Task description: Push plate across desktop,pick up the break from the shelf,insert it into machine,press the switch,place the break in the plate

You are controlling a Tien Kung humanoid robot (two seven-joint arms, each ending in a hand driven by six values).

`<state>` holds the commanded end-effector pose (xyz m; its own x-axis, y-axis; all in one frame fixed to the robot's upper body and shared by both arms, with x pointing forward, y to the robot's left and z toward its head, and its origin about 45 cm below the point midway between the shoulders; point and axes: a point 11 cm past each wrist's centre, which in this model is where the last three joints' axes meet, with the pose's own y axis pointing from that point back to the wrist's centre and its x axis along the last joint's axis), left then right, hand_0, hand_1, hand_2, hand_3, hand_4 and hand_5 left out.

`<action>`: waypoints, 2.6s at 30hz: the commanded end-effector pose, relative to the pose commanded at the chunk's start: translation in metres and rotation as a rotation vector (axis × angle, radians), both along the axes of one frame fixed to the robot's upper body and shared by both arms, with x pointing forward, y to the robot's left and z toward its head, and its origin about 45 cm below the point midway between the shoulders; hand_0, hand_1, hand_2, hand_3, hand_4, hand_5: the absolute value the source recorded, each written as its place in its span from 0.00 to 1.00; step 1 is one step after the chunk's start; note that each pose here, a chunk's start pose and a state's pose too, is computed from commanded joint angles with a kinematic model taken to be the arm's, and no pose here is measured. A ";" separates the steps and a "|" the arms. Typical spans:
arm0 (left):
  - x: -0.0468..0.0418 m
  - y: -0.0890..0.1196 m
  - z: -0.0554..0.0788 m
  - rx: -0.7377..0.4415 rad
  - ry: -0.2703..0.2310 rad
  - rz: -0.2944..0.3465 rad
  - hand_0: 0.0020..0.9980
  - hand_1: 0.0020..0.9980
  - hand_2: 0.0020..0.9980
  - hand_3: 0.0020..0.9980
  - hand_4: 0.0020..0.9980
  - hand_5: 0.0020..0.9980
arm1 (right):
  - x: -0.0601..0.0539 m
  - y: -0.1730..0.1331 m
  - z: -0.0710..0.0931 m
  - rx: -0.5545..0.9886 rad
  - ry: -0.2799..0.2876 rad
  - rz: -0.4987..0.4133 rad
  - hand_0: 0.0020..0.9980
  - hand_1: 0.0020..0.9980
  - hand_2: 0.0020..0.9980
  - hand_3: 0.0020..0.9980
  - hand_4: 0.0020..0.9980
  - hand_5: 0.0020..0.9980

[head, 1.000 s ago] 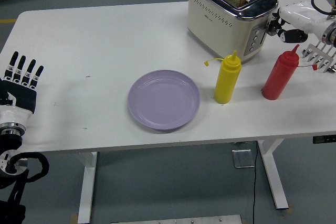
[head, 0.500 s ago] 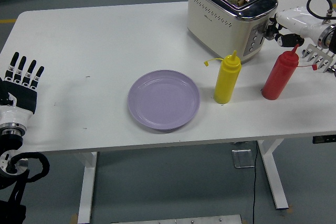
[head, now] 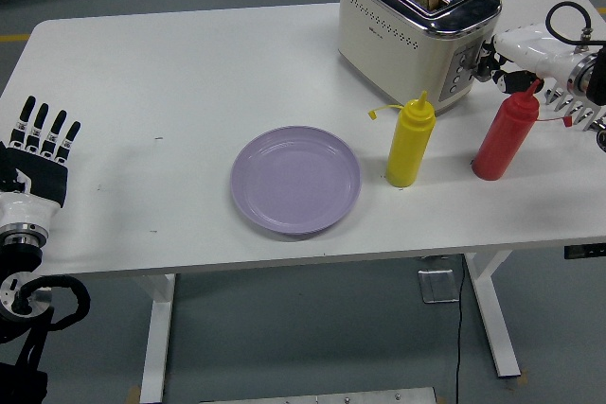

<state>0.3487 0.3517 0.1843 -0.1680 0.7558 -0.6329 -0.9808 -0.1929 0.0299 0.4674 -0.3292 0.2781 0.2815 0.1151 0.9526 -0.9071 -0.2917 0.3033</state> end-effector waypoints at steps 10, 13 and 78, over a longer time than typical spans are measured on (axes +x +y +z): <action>0.0002 0.000 0.000 0.000 0.000 -0.001 0.85 0.89 0.97 0.88 0.68 1.00 | 0.001 -0.002 -0.002 0.001 0.001 -0.009 0.57 0.61 0.63 0.55 0.05 0.15; 0.0006 -0.001 0.000 0.000 -0.001 -0.001 0.85 0.89 0.97 0.88 0.68 1.00 | 0.003 -0.003 0.002 0.013 -0.013 -0.016 0.57 0.61 0.63 0.55 0.05 0.15; -0.0002 0.005 0.001 -0.001 -0.001 0.010 0.85 0.89 0.97 0.88 0.68 1.00 | 0.085 0.095 0.088 0.433 -0.104 -0.347 0.78 0.79 0.79 0.89 0.81 0.46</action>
